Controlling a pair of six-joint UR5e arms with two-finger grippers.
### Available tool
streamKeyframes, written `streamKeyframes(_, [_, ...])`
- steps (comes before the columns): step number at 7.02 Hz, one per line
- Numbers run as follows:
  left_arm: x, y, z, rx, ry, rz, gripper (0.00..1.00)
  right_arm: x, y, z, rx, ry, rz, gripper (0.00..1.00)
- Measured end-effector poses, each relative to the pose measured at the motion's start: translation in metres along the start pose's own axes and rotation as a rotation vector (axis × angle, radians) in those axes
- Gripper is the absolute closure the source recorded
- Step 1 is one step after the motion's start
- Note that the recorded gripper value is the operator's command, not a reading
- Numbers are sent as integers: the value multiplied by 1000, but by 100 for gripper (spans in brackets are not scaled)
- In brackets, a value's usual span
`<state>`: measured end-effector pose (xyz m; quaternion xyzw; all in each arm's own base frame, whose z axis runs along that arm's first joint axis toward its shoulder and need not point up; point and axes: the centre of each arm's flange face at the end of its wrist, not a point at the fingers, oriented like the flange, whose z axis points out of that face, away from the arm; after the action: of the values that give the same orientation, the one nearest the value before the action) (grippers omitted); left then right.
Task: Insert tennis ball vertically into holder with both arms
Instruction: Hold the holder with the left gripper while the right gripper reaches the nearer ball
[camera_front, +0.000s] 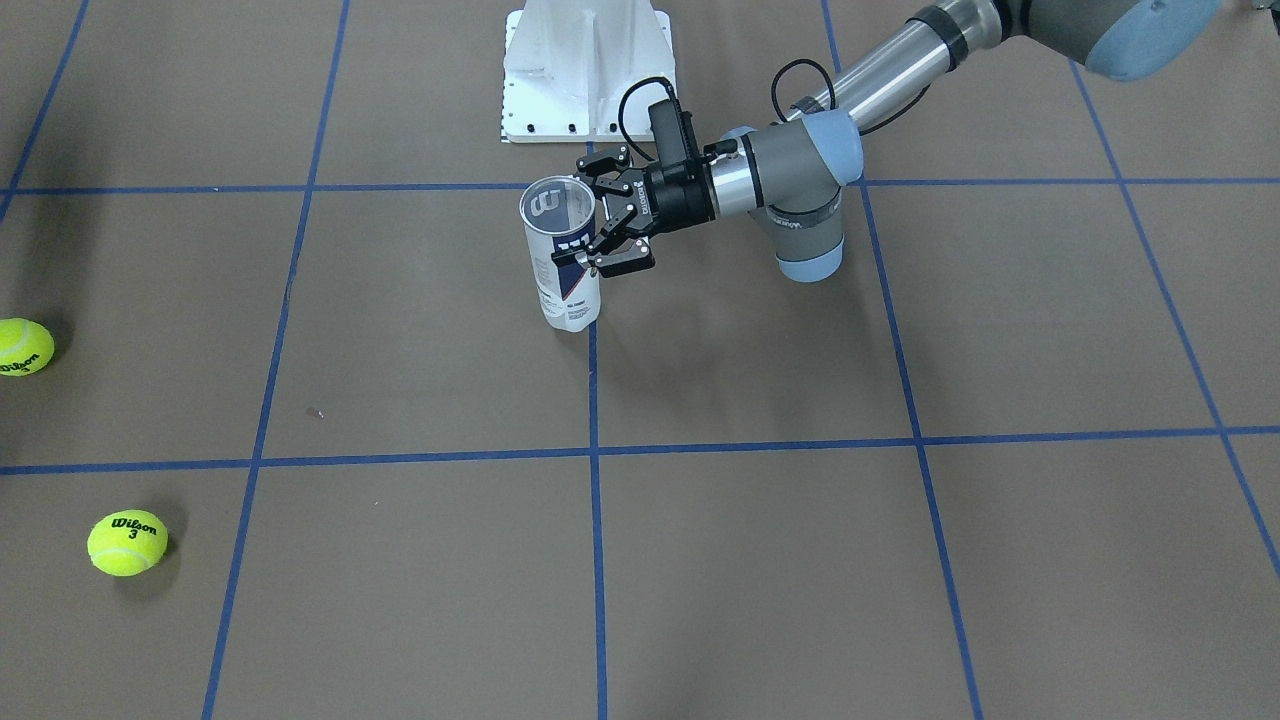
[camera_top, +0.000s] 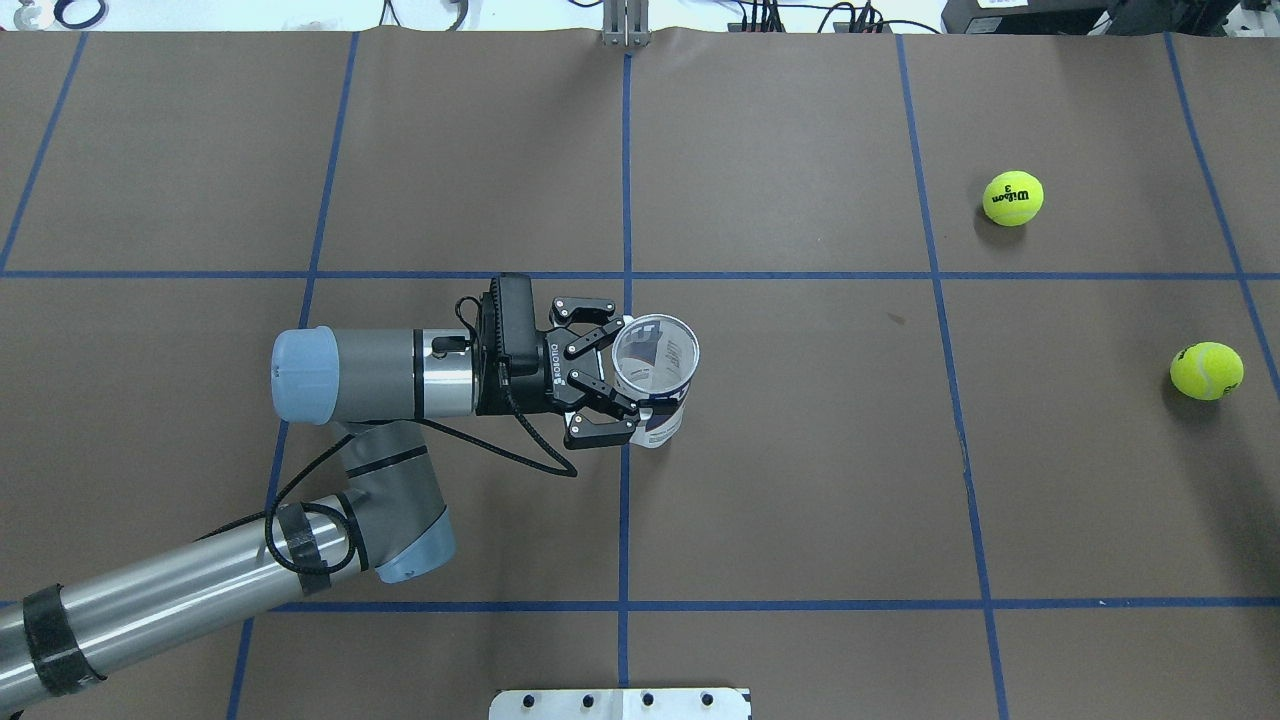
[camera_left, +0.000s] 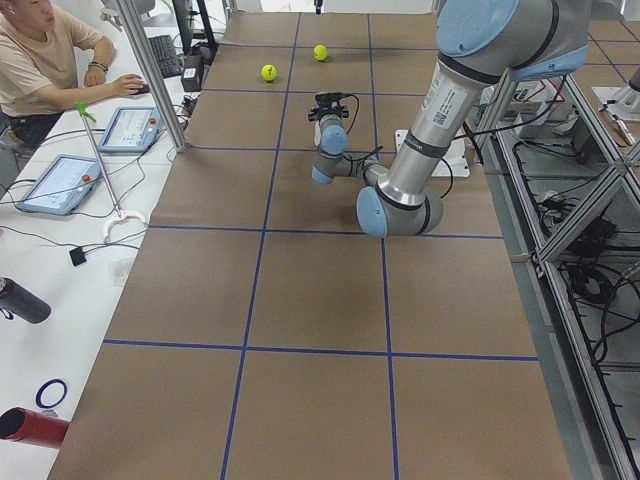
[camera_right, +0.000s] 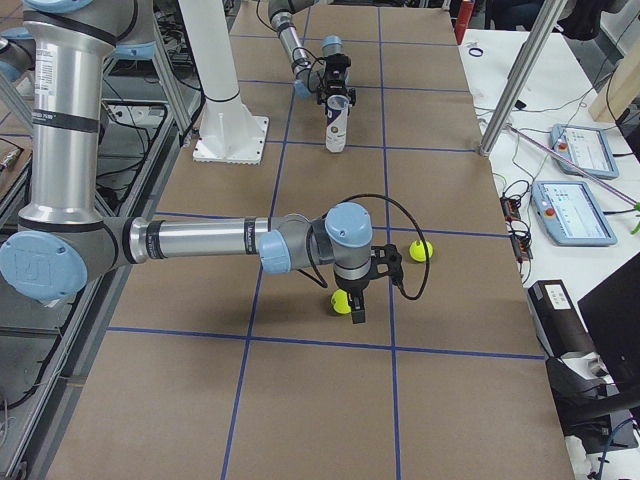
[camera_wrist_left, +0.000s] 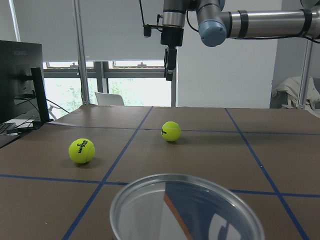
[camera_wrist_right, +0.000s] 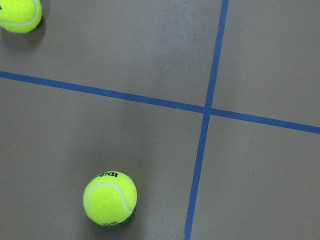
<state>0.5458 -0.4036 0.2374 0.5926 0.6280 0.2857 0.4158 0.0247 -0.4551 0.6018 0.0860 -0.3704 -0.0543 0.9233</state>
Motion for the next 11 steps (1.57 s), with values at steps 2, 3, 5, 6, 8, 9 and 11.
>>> streamKeyframes(2, [-2, -1, 1, -17, -10, -20, 19, -6, -2, -1, 4, -7, 17, 1])
streamKeyframes(3, [-2, -3, 0, -14, -9, -20, 19, -19, -6, -1, 17, -20, 49, 1])
streamKeyframes(5, [1, -9, -1, -3, -4, -17, 19, -70, -14, 19, 89, -58, 139, 0])
streamKeyframes(6, [2, -12, -3, 3, -3, -15, 19, -90, -11, 36, 122, -47, 158, 0])
streamKeyframes(8, [3, -14, -3, 7, -1, -13, 19, -105, 2, 60, 158, 8, 163, 0])
streamKeyframes(9, [3, -14, -3, 7, -1, -14, 19, -105, 11, 71, 182, 32, 160, 0])
streamKeyframes(11, [3, -14, -3, 7, -1, -14, 18, -92, 31, 107, 234, 66, 152, 0])
